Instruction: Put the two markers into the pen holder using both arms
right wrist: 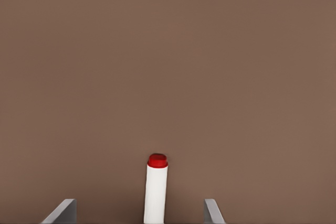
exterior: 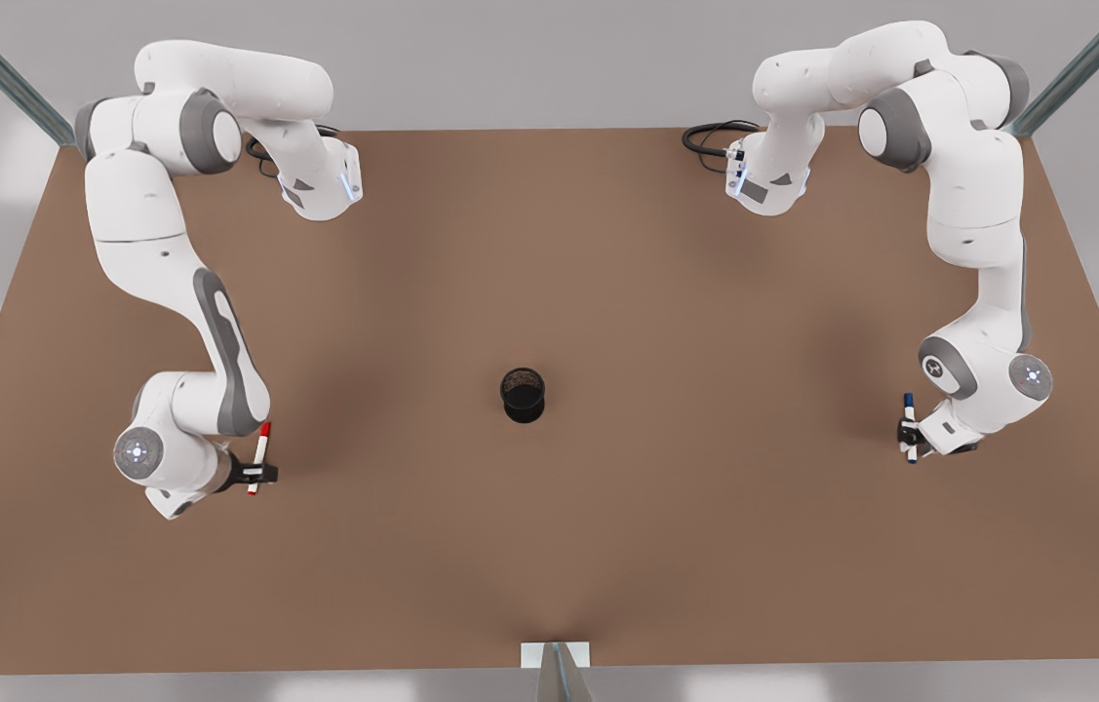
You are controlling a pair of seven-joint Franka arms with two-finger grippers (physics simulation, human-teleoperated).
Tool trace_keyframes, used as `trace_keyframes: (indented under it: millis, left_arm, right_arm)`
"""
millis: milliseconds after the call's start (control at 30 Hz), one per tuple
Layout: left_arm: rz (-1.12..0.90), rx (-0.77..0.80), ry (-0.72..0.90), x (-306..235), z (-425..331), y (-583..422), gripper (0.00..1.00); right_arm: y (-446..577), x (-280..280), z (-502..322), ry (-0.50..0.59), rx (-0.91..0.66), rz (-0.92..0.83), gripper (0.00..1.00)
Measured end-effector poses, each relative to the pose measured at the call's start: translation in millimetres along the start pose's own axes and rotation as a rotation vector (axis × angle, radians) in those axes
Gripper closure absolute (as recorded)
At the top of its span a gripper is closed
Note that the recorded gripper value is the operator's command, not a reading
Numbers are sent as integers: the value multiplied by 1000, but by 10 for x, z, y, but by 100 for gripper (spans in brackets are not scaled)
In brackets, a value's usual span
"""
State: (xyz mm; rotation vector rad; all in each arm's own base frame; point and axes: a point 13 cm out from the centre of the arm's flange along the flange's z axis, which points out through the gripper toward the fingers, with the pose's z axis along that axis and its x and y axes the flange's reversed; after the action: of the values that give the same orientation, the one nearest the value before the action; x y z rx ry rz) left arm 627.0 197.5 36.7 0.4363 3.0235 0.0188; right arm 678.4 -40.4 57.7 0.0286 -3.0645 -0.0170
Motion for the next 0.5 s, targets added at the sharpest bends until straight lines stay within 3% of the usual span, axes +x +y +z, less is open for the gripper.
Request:
trace_keyframes:
  millis: [267, 367, 500]
  left_arm:
    - [49, 3, 1, -9, 34, -31, 59]
    - [60, 3, 0, -14, 37, -39, 66]
    - [67, 1, 0, -18, 36, -37, 79]
  right_arm:
    - [-40, 30, 183, 4, -3, -19, 34]
    - [-39, 25, 183, 1, -3, -29, 45]
    - [-39, 24, 193, 1, -3, -39, 49]
